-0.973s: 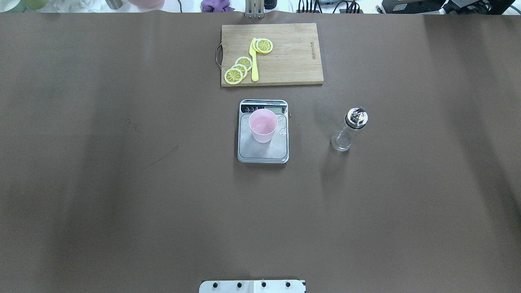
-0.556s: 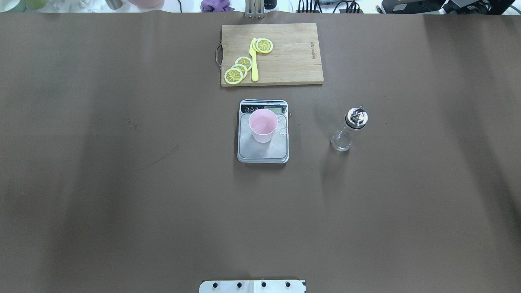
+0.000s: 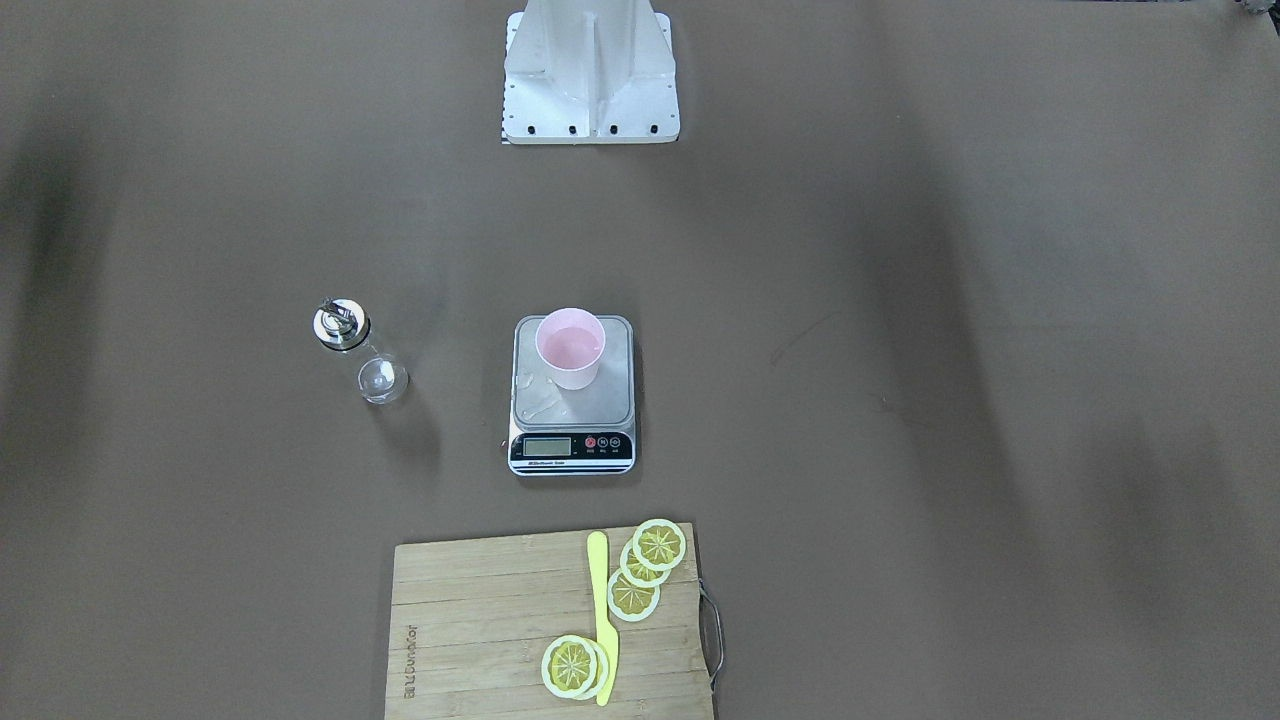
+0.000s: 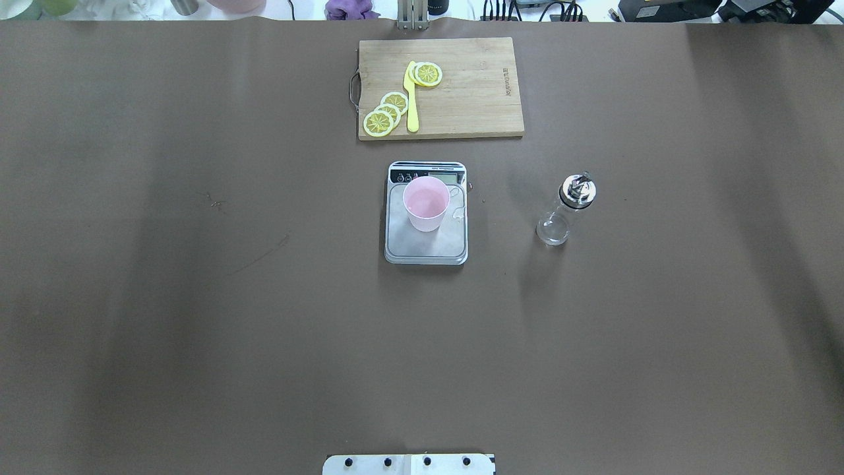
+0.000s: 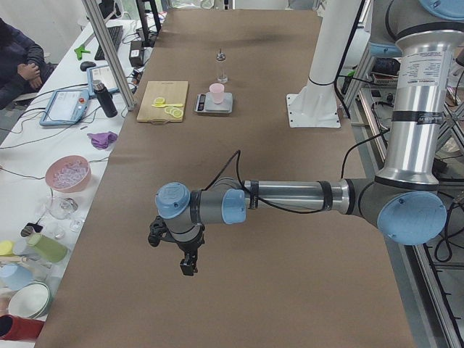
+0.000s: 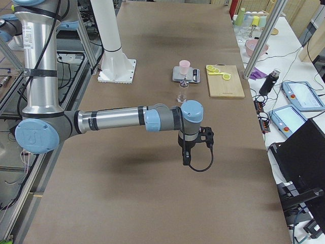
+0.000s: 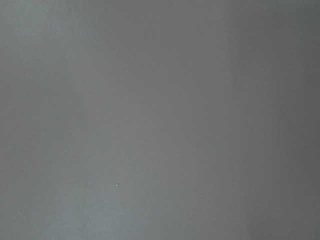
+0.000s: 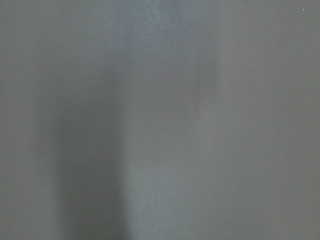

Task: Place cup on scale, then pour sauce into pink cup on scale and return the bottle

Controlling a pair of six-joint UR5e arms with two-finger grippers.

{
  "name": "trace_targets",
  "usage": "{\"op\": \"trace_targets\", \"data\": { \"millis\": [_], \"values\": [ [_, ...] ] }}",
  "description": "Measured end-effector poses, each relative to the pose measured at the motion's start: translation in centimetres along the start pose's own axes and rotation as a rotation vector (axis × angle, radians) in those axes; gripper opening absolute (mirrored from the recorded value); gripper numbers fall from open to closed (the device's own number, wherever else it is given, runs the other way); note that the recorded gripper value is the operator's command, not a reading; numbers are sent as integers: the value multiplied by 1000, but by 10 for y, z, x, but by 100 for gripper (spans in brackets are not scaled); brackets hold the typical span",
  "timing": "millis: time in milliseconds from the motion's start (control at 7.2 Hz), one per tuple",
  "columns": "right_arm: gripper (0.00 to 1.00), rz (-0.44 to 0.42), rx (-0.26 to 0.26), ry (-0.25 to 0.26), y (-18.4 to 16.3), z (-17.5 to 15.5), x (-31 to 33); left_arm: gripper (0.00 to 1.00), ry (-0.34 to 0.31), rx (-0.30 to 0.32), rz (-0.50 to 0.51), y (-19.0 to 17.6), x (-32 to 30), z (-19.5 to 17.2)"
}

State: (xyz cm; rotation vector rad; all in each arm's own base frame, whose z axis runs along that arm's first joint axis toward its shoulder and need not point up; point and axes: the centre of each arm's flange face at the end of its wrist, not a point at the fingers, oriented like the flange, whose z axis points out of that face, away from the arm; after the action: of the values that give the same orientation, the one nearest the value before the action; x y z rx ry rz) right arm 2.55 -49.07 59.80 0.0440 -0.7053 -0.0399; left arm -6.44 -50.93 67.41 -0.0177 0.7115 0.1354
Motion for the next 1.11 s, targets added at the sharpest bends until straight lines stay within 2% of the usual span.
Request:
{"op": "trace_targets", "data": {
  "millis": [1112],
  "values": [
    [100, -3, 6, 0, 15, -5, -2, 98, 1, 7, 7, -2, 2, -3]
  ]
}}
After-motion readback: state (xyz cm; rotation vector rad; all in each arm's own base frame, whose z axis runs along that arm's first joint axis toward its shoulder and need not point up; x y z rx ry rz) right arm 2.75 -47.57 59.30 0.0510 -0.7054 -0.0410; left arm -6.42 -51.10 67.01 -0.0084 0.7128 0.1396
